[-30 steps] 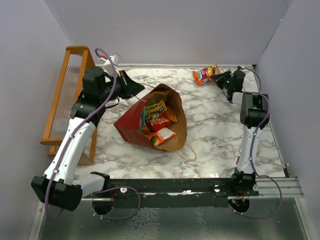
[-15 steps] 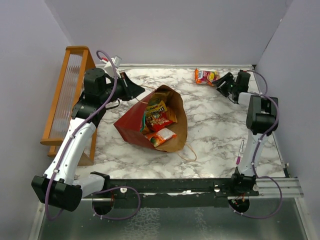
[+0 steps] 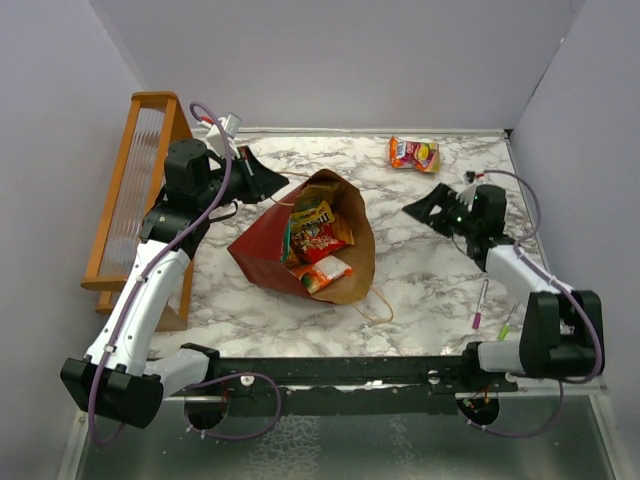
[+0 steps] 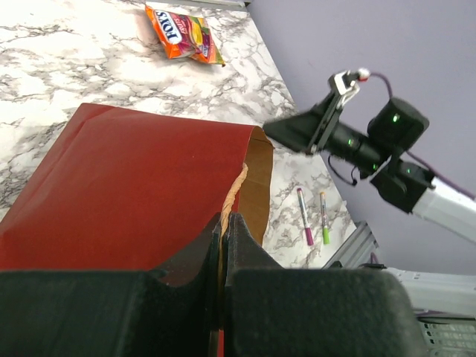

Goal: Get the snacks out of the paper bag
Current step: Place the snack at the center of the board, then take out the snack from the paper bag.

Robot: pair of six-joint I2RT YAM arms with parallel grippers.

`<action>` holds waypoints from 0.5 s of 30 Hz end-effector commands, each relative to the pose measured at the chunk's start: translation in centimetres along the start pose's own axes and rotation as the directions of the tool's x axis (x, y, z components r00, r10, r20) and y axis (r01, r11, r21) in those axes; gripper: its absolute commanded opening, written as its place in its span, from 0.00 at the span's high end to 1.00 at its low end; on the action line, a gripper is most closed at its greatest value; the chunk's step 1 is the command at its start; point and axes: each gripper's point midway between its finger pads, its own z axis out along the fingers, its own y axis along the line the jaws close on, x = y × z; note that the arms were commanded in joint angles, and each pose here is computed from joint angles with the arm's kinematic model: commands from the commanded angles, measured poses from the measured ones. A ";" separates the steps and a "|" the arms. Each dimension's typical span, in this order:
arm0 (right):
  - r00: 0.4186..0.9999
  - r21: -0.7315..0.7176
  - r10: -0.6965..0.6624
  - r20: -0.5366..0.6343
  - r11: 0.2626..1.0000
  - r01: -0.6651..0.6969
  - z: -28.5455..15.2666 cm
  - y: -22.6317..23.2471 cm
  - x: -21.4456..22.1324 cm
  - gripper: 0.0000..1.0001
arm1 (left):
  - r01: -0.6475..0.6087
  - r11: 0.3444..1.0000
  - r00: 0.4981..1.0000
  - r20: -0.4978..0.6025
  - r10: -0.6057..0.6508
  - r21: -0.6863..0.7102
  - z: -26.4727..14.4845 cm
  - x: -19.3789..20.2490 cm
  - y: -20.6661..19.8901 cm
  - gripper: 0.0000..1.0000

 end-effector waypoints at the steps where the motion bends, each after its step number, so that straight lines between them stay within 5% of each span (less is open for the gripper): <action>1: 0.991 -0.107 -0.061 -0.122 0.993 0.048 -4.5 3.5 5.1 0.19 | -0.024 1.000 1.000 0.002 0.024 0.019 -0.6 0.0 -0.6 1.00; 8: 0.979 -0.235 -0.178 -0.104 0.960 0.150 -10.9 8.2 6.3 0.22 | -0.009 1.000 1.000 0.009 0.009 0.024 -0.5 0.1 -0.6 1.00; 15: 0.952 -0.495 -0.295 -0.082 0.841 0.218 -13.5 17.0 7.5 0.23 | 0.003 1.000 1.000 0.001 -0.003 0.009 -0.2 0.5 0.0 1.00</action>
